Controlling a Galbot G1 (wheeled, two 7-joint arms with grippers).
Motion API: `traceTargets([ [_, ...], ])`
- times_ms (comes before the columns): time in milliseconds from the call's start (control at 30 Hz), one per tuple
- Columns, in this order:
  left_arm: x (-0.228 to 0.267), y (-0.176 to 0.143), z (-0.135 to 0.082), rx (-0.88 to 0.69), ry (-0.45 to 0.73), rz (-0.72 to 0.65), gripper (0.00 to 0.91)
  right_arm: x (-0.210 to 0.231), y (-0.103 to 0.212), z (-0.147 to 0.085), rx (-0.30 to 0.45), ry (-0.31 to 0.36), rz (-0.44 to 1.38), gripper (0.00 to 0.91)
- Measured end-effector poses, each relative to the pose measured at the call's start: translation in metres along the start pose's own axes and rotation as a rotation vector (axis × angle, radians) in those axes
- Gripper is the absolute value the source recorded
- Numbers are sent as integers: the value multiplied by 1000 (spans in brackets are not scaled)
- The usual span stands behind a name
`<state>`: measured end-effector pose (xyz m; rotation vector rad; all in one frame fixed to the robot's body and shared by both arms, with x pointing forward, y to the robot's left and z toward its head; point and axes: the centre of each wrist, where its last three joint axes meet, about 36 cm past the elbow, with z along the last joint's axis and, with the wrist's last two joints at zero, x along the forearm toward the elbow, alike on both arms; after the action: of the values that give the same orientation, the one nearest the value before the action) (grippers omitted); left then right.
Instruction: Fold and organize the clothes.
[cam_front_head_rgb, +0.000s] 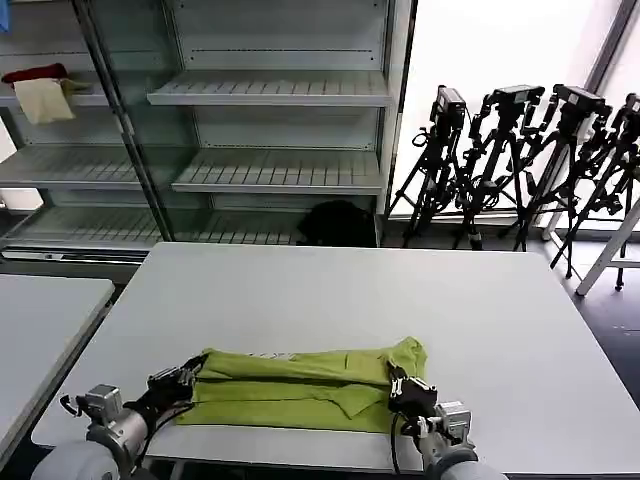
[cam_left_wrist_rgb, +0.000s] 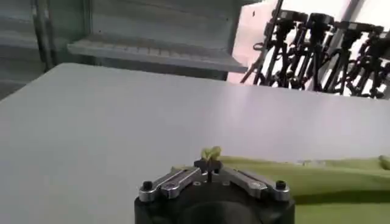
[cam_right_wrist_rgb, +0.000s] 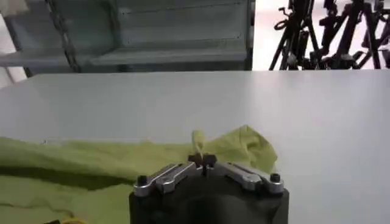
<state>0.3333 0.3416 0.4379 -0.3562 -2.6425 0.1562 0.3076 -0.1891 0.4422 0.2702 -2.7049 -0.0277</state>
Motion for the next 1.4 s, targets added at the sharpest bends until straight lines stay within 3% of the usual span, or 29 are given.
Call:
traceTargets([
  [33, 1, -2, 1, -4, 2, -1, 242, 0, 0, 0, 4, 1, 3, 907],
  [67, 2, -4, 3, -8, 5, -2, 695, 1, 1, 1, 7, 2, 7, 907],
  [100, 3, -5, 3, -14, 7, -5, 907, 1, 1, 2, 13, 3, 13, 907],
  [400, 9, -18, 6, -51, -8, -44, 907, 6, 4, 12, 156, -14, 110, 907],
  [667, 15, -28, 7, -49, -56, -62, 907, 15, 0, 13, 239, -80, 169, 907],
  [800, 17, -33, 13, -26, -87, -88, 907, 18, -8, 7, 232, -147, 185, 907],
  [1000, 17, -42, 32, 17, -116, -151, 907, 16, -27, -9, 131, -243, 182, 907],
  [1067, 16, -44, 36, 33, -122, -172, 806, 14, -34, -15, 101, -272, 183, 907],
  [1100, 15, -45, 39, 43, -123, -183, 655, 14, -37, -18, 89, -285, 185, 907],
  [1133, 14, -46, 42, 52, -121, -191, 595, 13, -40, -22, 77, -300, 185, 907],
  [1167, 13, -46, 45, 58, -119, -201, 423, 13, -42, -25, 66, -313, 185, 907],
  [1233, 12, -49, 49, 72, -117, -214, 232, 14, -45, -29, 49, -333, 184, 907],
  [1400, 9, -53, 55, 89, -110, -242, 191, 15, -52, -35, 16, -367, 182, 907],
])
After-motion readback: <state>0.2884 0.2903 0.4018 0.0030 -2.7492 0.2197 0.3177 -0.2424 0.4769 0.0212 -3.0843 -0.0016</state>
